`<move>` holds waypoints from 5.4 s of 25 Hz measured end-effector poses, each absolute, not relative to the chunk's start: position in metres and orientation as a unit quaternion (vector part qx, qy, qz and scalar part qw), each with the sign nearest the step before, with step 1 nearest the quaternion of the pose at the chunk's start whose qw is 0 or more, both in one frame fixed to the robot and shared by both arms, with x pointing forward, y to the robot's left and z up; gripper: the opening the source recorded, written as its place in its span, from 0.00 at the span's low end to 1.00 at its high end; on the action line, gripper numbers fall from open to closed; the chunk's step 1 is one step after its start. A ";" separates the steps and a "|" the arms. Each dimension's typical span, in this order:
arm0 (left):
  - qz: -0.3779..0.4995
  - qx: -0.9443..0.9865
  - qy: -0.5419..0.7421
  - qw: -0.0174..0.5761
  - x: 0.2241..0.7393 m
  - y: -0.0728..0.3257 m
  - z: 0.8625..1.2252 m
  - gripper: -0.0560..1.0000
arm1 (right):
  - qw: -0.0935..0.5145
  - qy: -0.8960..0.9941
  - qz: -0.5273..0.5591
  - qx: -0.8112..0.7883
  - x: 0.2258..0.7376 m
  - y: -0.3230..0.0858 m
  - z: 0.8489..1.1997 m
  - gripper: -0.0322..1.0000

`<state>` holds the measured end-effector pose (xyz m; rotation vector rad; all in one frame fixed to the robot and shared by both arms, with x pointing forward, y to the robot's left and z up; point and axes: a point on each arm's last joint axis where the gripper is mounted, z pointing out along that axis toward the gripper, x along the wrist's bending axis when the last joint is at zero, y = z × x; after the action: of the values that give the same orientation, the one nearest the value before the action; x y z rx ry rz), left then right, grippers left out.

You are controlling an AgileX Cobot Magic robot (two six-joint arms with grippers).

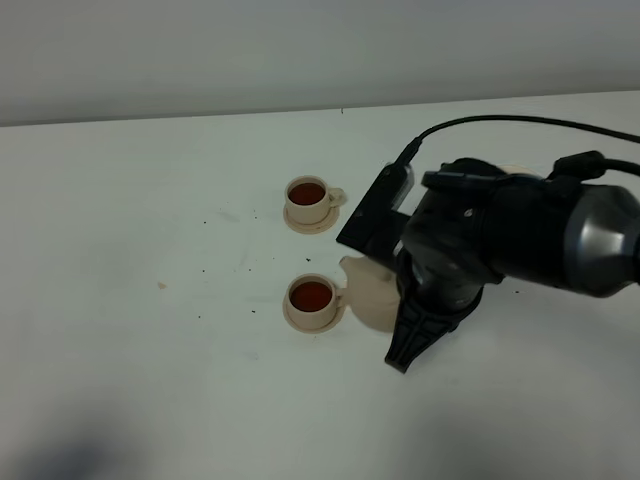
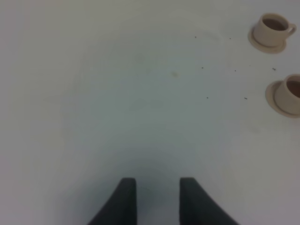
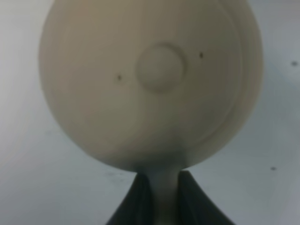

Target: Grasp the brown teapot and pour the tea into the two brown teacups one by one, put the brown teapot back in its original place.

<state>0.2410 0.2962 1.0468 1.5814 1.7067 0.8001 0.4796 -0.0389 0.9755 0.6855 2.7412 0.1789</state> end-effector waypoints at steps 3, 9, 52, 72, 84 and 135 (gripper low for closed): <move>0.306 0.606 0.654 0.334 0.241 0.296 1.047 0.29 | 0.165 0.946 0.067 0.269 0.496 -0.057 0.983 0.13; 0.306 0.606 0.654 0.334 0.241 0.296 1.047 0.29 | 0.190 0.916 0.094 0.340 0.539 -0.099 0.986 0.13; 0.306 0.606 0.654 0.334 0.241 0.296 1.047 0.29 | 0.166 0.883 0.106 0.427 0.638 -0.161 0.923 0.13; 0.306 0.606 0.654 0.334 0.241 0.296 1.047 0.29 | 0.152 0.881 0.098 0.437 0.636 -0.161 0.921 0.37; 0.306 0.606 0.654 0.334 0.241 0.296 1.047 0.29 | 0.121 0.855 0.054 0.502 0.618 -0.171 0.967 0.55; 0.306 0.606 0.654 0.334 0.241 0.296 1.047 0.29 | 0.277 0.754 0.373 0.464 0.251 -0.291 1.050 0.37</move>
<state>0.2410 0.2962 1.0468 1.5814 1.7067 0.8001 0.2506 -0.2914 1.0500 1.2466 2.0258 1.0025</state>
